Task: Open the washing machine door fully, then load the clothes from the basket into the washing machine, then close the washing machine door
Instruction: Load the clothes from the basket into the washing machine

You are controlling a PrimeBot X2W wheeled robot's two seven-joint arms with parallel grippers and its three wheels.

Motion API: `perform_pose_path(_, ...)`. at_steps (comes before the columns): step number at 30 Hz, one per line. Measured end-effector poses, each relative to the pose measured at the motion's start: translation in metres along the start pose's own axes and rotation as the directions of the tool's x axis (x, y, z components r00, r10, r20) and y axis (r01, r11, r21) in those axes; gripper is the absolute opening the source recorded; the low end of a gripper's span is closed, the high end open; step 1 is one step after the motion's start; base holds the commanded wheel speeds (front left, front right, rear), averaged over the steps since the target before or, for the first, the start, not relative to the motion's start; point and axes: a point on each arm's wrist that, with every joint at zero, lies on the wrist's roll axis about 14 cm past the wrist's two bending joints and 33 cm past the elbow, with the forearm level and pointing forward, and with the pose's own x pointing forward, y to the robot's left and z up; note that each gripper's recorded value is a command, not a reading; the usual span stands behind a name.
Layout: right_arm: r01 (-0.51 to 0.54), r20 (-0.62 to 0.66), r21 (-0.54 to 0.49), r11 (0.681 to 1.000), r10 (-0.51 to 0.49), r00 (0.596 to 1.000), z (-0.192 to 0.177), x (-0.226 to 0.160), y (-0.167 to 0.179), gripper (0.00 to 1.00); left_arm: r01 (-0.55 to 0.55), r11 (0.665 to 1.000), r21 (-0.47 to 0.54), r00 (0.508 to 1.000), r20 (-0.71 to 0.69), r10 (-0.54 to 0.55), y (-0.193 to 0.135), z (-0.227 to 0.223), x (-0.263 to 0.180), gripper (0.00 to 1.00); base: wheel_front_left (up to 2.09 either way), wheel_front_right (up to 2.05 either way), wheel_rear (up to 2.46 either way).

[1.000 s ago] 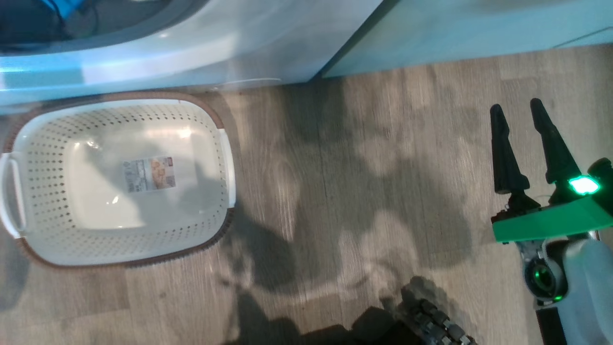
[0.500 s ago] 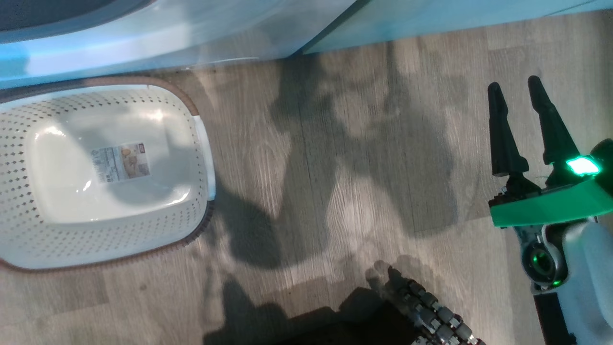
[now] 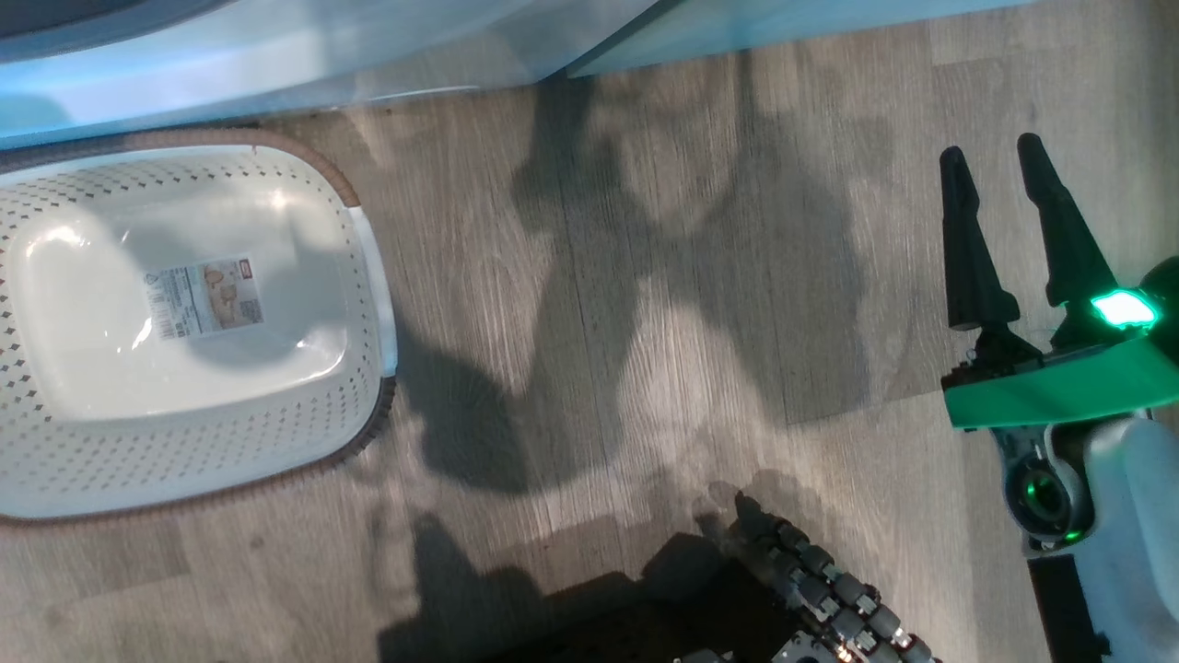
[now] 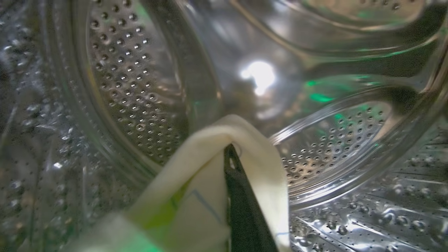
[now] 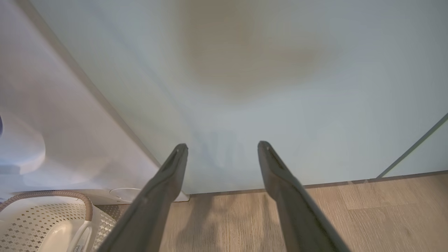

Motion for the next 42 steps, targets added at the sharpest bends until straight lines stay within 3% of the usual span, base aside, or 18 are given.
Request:
perform_pose_path(7, -0.002, -0.011, 0.002, 1.0, 0.002, 1.0, -0.004, 0.001, 0.001, 1.0, -0.006, 1.0, 0.006, 1.0, -0.011, 0.006, 0.005, -0.008, 0.0, 0.0, 0.0, 0.0, 0.0)
perform_pose_path(8, -0.002, -0.011, 0.002, 1.0, 0.002, 1.0, -0.004, 0.001, 0.001, 1.0, -0.006, 1.0, 0.006, 1.0, -0.011, 0.006, 0.005, -0.008, 0.0, 0.12, 0.0, 0.0, 0.0)
perform_pose_path(9, 0.0, -0.01, 0.006, 1.0, 0.001, 1.0, -0.004, 0.001, 0.001, 1.0, -0.014, 1.0, 0.009, 1.0, -0.028, 0.014, 0.008, -0.013, -0.001, 0.49, 0.0, 0.0, 0.0)
perform_pose_path(10, 0.0, -0.01, 0.008, 1.0, 0.001, 1.0, -0.004, 0.001, 0.001, 1.0, -0.022, 1.0, 0.015, 0.998, -0.055, 0.023, 0.011, -0.018, -0.003, 0.98, 0.0, 0.0, 0.0)
perform_pose_path(24, -0.026, 0.034, 0.024, 0.999, 0.025, 0.999, 0.012, 0.0, 0.01, 1.0, -0.005, 0.993, 0.114, 0.928, -0.369, 0.047, 0.005, -0.062, -0.03, 1.0, 0.0, 0.0, 0.0)
perform_pose_path(33, -0.026, 0.071, 0.035, 0.999, 0.023, 0.997, 0.029, -0.016, 0.012, 1.0, 0.028, 0.988, 0.153, 0.884, -0.465, 0.048, -0.006, -0.064, -0.069, 1.0, 0.0, 0.0, 0.0)
perform_pose_path(42, -0.04, 0.126, 0.035, 0.999, 0.035, 0.991, 0.05, -0.035, 0.018, 1.0, 0.042, 0.992, 0.123, 0.89, -0.455, 0.019, -0.022, -0.035, -0.109, 1.0, 0.0, 0.0, 0.0)
